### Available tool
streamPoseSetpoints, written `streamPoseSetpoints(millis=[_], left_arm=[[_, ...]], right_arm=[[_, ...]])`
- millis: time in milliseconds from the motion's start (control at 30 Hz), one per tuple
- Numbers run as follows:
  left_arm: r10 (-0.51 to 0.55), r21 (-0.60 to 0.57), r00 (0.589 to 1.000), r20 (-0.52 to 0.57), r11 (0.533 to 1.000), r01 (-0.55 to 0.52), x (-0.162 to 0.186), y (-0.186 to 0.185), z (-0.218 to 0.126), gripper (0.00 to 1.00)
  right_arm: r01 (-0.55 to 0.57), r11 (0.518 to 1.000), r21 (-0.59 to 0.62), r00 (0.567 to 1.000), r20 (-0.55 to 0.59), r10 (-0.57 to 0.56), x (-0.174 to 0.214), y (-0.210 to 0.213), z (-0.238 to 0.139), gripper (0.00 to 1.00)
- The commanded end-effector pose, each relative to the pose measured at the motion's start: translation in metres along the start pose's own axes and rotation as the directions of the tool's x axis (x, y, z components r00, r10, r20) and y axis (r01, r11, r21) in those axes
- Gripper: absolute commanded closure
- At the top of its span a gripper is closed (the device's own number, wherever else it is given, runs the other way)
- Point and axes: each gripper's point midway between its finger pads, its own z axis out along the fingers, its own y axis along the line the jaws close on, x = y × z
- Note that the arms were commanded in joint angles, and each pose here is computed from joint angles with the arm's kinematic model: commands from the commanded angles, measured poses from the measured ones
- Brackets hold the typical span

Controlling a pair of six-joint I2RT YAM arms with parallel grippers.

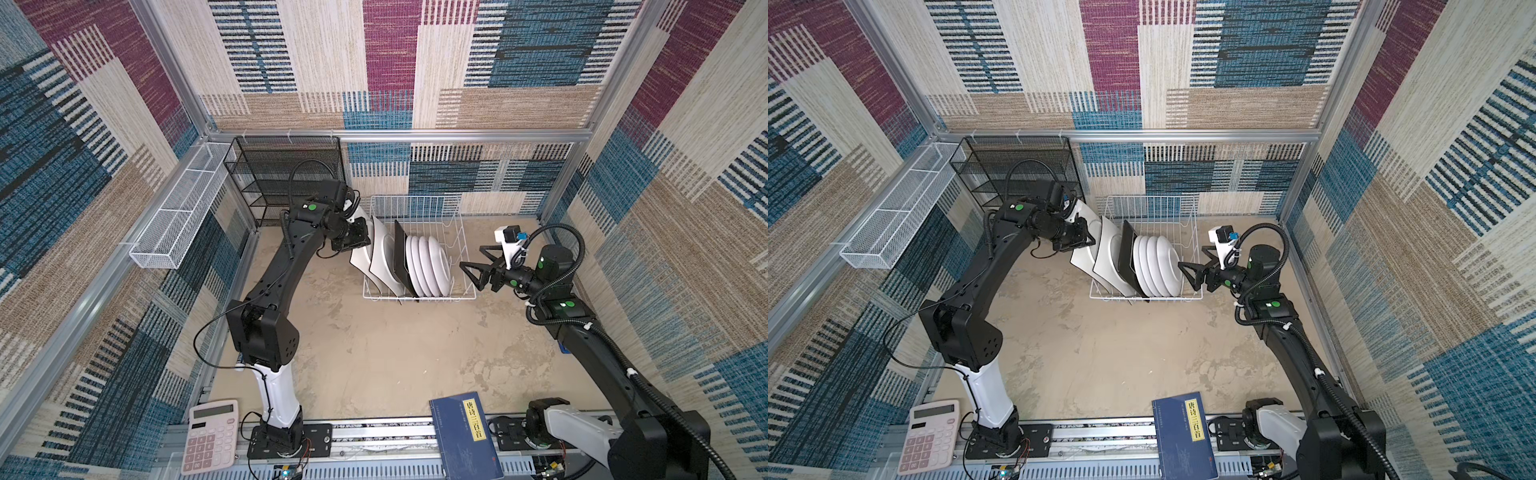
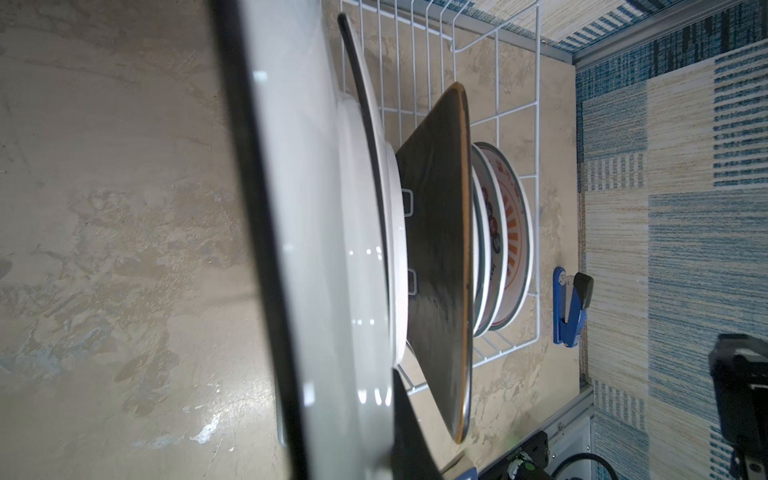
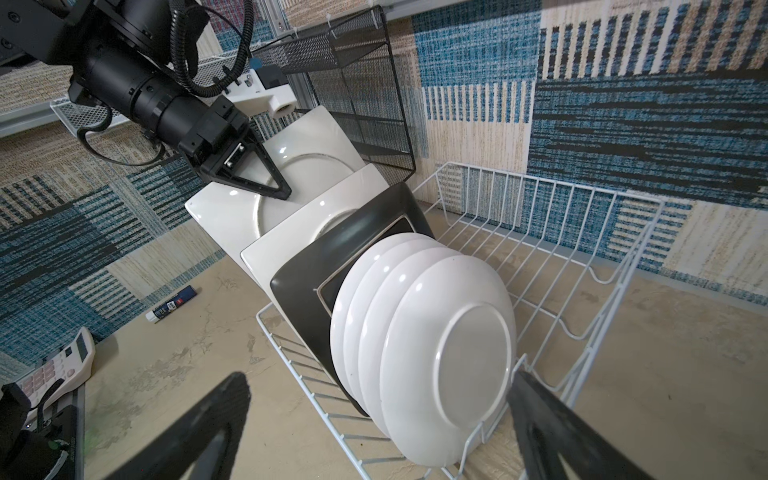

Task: Unload the plates from the dish rack
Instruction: 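Close the left gripper on the rim of the white square plate, then lift the white square plate up out of the rack with the left gripper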

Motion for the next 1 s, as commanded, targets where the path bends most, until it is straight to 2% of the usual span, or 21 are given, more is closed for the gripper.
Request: streamPoseSetpoints(millis=[0,633,800,967], left_arm=[[0.033,-0.046,0.996,0.085,0.998,-0.030,-0.014,0.004,-0.021,1.00],[0.047,-0.095,0.976,0.211,0.995,-0.027,-0.023,0.009,-0.074,1.00],[0.099,-0.094,0.959,0.266,0.993,-0.076,-0.030,-0.001,-0.097,1.00],[0.176,-0.151,0.927,0.332,0.980,-0.133,-0.037,-0.002,-0.124,1.00]], right_arm=[[0.013,1.000,-0.005,1.000,0.025,-0.013,-0.010,0.003,-0.001,0.01],[0.008,1.000,-0.008,1.000,0.026,-0.008,-0.010,0.003,0.001,0.01],[0.001,1.000,-0.009,1.000,0.022,-0.001,-0.010,0.001,0.003,0.01],[-0.015,1.000,-0.015,1.000,0.014,0.015,-0.006,0.000,0.006,0.01]])
